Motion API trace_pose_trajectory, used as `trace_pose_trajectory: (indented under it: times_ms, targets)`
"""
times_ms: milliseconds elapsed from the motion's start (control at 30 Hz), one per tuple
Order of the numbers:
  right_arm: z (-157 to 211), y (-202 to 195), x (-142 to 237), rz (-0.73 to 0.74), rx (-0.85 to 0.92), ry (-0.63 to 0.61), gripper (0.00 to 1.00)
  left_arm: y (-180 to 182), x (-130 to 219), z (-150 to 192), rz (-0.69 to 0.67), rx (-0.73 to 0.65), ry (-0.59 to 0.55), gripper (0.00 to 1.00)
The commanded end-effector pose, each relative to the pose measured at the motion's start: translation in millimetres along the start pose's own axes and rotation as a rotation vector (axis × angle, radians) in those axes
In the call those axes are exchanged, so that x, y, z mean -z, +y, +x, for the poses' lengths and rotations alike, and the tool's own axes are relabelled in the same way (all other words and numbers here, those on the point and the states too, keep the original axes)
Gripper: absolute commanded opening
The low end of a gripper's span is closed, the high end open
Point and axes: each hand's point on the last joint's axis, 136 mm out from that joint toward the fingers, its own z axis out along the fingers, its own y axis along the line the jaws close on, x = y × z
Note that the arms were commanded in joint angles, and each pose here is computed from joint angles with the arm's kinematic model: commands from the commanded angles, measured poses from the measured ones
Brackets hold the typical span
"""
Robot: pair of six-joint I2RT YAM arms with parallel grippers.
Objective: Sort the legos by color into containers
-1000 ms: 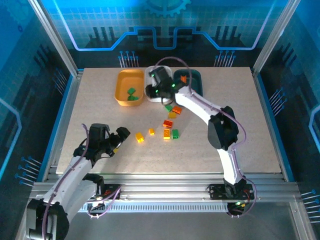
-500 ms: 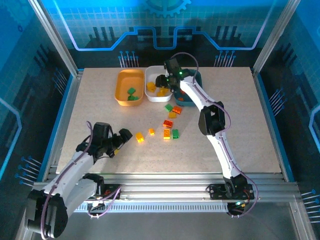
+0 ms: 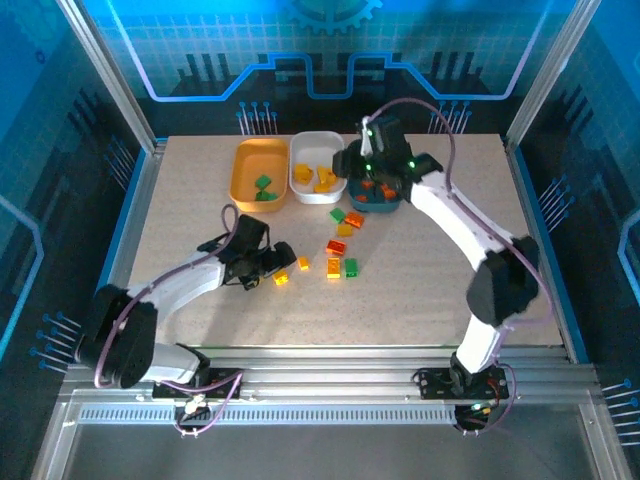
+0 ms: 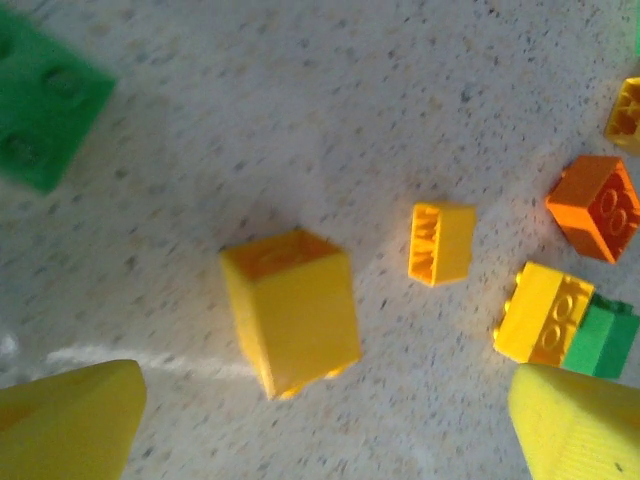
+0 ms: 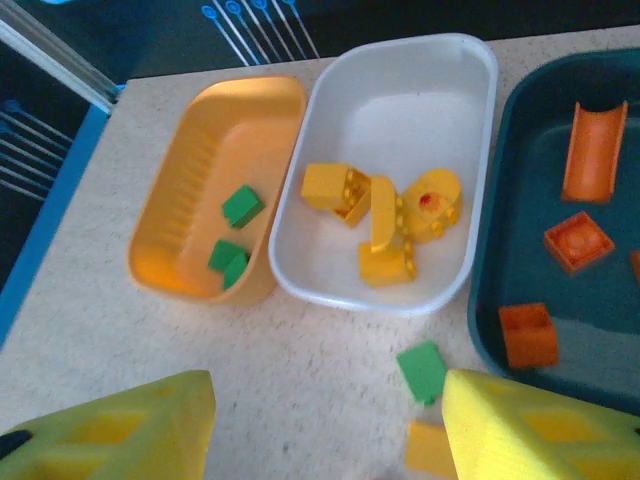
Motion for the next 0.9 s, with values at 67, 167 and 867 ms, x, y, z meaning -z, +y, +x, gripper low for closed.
trace_pose_trajectory:
  times_ms: [67,167,867]
  targets:
    - [89,-33,2,0.055,-0.054,0.113,0.63,16,-17,-6,-0.209,-0.071,-0.043,0.85]
    - [110,-49,14,0.096,-0.041,0.113,0.63,23,-21,0,-0.240,-0.074,-0.024,0.85]
    - [162,-147,35,0.496,-0.149,-0.114,0.57,-82,10,-54,-0.112,-0.227,-0.135,0.26]
